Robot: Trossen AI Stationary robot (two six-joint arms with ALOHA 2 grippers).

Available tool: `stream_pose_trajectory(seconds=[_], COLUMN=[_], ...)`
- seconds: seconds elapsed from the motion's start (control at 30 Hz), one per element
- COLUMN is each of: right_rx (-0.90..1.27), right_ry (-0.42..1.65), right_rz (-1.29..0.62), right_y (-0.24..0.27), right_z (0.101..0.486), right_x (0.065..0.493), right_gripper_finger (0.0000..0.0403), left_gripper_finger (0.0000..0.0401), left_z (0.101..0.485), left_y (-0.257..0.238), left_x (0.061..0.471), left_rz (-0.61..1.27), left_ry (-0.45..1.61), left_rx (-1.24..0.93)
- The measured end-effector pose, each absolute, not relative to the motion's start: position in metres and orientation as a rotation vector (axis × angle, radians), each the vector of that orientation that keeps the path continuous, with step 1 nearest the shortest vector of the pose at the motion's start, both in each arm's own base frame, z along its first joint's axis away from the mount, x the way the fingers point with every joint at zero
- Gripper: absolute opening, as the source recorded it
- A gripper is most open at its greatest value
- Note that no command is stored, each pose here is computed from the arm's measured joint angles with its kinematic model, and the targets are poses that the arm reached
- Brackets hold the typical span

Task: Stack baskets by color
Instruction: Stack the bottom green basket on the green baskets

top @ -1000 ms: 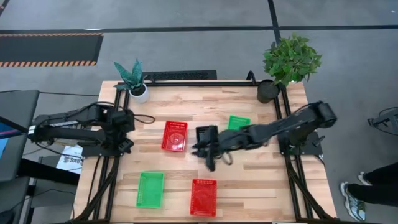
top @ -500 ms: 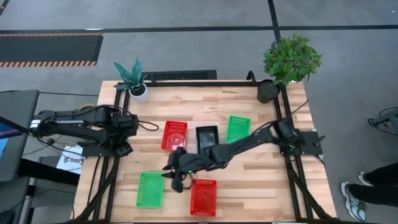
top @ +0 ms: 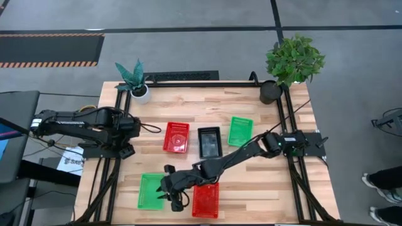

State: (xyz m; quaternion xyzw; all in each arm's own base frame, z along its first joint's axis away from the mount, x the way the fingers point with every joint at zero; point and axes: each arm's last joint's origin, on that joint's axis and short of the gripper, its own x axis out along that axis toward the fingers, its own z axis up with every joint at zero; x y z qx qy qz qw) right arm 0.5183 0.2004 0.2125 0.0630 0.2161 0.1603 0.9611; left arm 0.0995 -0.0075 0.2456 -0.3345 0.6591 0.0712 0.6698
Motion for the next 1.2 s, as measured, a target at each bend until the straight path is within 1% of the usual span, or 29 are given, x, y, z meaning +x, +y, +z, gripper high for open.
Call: stream_pose_trajectory(seconds=[0.13,0.3,0.57,0.7,0.87,0.97,1.1,1.2], right_rx=[0.051,-0.039,0.022,0.048,0.134,0.172,0.19,0.185], right_ry=[0.501,0.512,0.56,0.686,0.846,0.902,0.901,0.898], right_rz=[0.35,0.368,0.299,0.226,0.16,0.122,0.117,0.125], right_y=[0.2,0.197,0.18,0.169,0.156,0.151,0.154,0.158], right_z=[0.192,0.171,0.162,0.153,0.144,0.151,0.175,0.194], right_x=[0.519,0.525,0.53,0.527,0.52,0.519,0.519,0.519], right_gripper_finger=[0.0152,0.0152,0.0151,0.0143,0.0131,0.0126,0.0119,0.0118], left_gripper_finger=[0.0193,0.0193,0.0193,0.0193,0.0193,0.0193,0.0193,0.0193], left_z=[0.246,0.246,0.246,0.246,0.246,0.246,0.247,0.247], left_y=[-0.007,-0.007,-0.007,-0.006,-0.006,-0.007,-0.008,-0.012], left_x=[0.101,0.101,0.102,0.104,0.105,0.105,0.105,0.102], left_rz=[0.163,0.166,0.223,0.23,0.266,0.256,0.262,0.223], left_ry=[1.475,1.473,1.457,1.432,1.42,1.427,1.44,1.499], left_rx=[-0.753,-0.755,-0.78,-0.783,-0.823,-0.852,-0.932,-1.015])
